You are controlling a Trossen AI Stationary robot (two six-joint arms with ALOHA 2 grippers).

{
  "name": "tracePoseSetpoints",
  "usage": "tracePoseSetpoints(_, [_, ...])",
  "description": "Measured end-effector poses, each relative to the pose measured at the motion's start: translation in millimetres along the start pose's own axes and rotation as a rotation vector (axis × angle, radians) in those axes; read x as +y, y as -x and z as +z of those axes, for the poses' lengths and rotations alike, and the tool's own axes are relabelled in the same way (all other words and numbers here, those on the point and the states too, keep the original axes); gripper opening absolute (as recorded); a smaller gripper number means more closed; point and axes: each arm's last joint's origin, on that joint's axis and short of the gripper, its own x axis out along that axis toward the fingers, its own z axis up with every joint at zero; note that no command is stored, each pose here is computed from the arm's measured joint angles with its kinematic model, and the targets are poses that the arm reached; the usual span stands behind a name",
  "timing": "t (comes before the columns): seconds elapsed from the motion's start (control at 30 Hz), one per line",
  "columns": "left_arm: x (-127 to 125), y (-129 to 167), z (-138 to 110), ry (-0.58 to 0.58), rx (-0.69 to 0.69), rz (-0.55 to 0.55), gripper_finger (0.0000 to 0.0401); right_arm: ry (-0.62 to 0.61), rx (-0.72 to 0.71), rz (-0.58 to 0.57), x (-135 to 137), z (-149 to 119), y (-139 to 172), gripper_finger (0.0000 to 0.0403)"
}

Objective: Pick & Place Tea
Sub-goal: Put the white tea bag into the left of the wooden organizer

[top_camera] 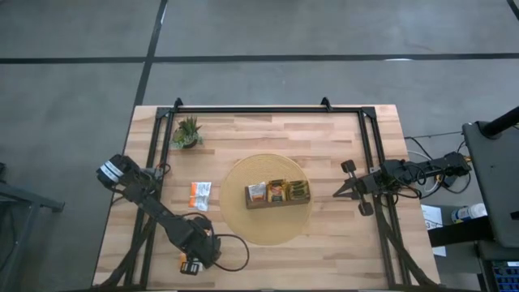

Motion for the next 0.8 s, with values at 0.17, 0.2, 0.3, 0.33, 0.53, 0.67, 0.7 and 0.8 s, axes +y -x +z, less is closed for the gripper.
tracePoseSetpoints(0.17, [0.2, -0.3, 0.0, 0.003, 0.001, 0.0, 0.0001, 0.0, 0.0, 0.0, 0.0, 0.0, 0.0, 0.0009])
tracePoseSetpoints(0.2, [0.2, -0.3, 0.0, 0.003, 0.001, 0.0, 0.0001, 0.0, 0.0, 0.0, 0.0, 0.0, 0.0, 0.0009])
tracePoseSetpoints(0.3, [0.1, -0.4, 0.0, 0.002, 0.002, -0.001, 0.0001, 0.0, 0.0, 0.0, 0.0, 0.0, 0.0, 0.0009])
tracePoseSetpoints(0.33, [0.1, -0.4, 0.0, 0.002, 0.002, -0.001, 0.0, 0.0, 0.0, 0.0, 0.0, 0.0, 0.0, 0.0009])
tracePoseSetpoints(0.53, [-1.4, 1.5, 1.6, -0.001, 0.001, 0.003, 0.0, 0.0, 0.0, 0.0, 0.0, 0.0, 0.0, 0.0009])
tracePoseSetpoints(0.67, [-8.1, 5.9, 7.4, -0.033, -0.032, -0.024, 0.0, 0.0, 0.0, 0.0, 0.0, 0.0, 0.0, 0.0009])
tracePoseSetpoints(0.7, [-9.4, 7.8, 8.5, -0.041, -0.035, -0.026, 0.0, 0.0, 0.0, 0.0, 0.0, 0.0, 0.0, 0.0009])
tracePoseSetpoints(0.8, [-13.3, 13.8, 13.7, -0.067, -0.063, -0.03, 0.0, 0.0, 0.0, 0.0, 0.0, 0.0, 0.0, 0.0009])
